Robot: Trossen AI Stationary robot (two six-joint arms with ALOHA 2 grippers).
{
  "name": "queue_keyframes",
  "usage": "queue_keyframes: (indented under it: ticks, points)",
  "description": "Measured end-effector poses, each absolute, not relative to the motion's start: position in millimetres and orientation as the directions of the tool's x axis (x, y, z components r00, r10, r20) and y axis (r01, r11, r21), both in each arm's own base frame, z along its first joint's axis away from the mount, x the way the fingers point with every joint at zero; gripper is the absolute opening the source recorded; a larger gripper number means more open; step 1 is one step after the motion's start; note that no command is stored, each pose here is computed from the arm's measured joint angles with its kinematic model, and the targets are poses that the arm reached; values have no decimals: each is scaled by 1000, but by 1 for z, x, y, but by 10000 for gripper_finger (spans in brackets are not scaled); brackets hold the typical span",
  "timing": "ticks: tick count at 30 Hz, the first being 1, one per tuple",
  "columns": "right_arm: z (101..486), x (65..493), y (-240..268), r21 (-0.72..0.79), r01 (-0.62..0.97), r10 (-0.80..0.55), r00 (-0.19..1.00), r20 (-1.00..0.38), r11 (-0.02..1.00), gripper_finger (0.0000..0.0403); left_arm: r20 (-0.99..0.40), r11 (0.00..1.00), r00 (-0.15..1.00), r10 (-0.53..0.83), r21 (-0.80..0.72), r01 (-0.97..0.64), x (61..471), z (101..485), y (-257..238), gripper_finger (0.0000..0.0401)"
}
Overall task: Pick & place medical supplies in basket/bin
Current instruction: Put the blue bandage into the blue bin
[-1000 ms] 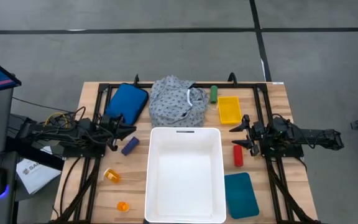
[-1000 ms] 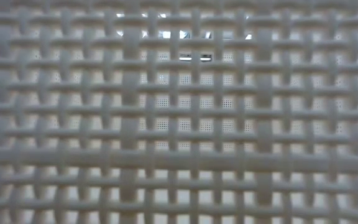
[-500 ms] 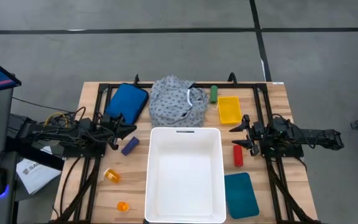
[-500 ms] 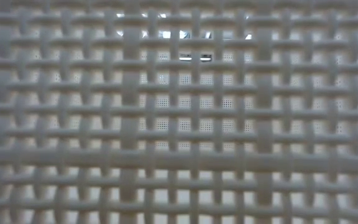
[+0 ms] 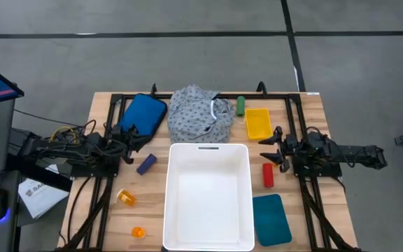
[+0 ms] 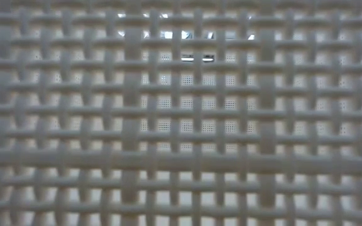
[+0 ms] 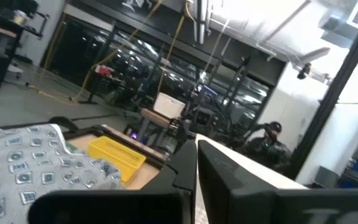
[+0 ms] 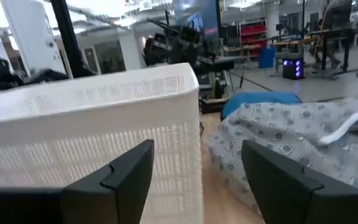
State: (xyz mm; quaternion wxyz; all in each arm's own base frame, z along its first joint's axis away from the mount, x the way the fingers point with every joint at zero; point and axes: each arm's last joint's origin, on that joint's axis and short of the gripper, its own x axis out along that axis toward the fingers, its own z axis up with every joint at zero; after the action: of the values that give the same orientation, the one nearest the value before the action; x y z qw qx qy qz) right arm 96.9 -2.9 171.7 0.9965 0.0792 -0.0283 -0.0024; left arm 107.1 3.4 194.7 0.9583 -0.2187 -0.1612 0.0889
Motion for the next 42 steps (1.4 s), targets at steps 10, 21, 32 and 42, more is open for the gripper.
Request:
queue_keyframes:
  ticks: [10, 21, 32, 42]
  points:
    - [170, 97, -3, 234, 26, -36, 999, 38, 972, 239, 277, 888, 929, 244, -450, -99, 107, 195, 3, 7]
    - [171, 97, -6, 238, 103, -117, 992, 42, 966, 239, 278, 890, 932, 232, -446, -88, 107, 195, 3, 6]
    - [173, 97, -6, 214, 104, -120, 991, 62, 971, 239, 278, 891, 933, 229, -446, -86, 107, 195, 3, 5]
    - [172, 97, -6, 212, 106, -120, 991, 55, 971, 239, 277, 890, 932, 233, -447, -90, 107, 195, 3, 3]
